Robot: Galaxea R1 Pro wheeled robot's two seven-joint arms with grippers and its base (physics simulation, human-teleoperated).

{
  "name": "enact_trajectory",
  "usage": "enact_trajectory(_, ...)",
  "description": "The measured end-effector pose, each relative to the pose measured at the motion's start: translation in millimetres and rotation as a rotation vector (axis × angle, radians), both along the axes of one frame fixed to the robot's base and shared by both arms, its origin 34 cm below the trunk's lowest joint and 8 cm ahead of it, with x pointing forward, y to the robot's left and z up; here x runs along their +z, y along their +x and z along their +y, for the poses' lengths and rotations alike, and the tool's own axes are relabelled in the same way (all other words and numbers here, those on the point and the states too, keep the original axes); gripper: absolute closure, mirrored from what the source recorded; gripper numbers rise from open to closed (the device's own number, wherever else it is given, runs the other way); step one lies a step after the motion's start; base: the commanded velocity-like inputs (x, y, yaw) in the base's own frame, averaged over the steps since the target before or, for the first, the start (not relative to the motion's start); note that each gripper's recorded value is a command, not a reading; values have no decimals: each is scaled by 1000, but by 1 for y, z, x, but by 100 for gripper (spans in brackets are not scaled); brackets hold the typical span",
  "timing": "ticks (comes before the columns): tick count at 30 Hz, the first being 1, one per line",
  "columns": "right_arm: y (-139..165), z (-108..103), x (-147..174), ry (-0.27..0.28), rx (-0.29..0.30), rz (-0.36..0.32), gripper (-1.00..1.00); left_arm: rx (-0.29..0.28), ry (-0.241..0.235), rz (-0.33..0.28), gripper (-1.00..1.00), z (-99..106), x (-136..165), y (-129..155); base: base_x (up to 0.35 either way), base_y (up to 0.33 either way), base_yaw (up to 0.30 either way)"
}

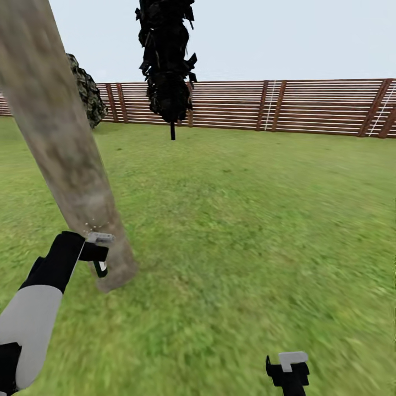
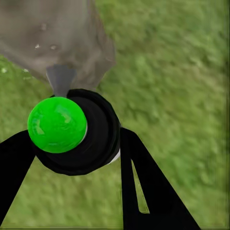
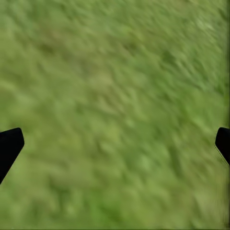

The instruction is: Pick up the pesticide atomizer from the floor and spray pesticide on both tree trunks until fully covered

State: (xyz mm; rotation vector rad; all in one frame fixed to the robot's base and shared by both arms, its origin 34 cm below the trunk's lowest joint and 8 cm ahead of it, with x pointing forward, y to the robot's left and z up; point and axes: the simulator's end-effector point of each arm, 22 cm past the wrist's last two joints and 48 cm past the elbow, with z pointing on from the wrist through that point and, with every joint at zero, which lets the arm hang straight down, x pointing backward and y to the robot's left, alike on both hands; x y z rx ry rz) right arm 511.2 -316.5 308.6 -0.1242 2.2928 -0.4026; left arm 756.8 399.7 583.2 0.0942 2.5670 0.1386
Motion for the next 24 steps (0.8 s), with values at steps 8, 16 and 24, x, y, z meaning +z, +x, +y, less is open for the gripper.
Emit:
enact_trajectory(8,0,0,0,0,0,0,-100,47,81,71,100,25,-41,-35,108,-274,226)
enact_trajectory(16,0,1,0,1,2,1,-100,27,50,75,100,-11,-53,-34,171,-254,168)
enact_trajectory(24,0,1,0,0,1,1,-100,105,-1,126,100,12,-88,-66,208,-230,37)
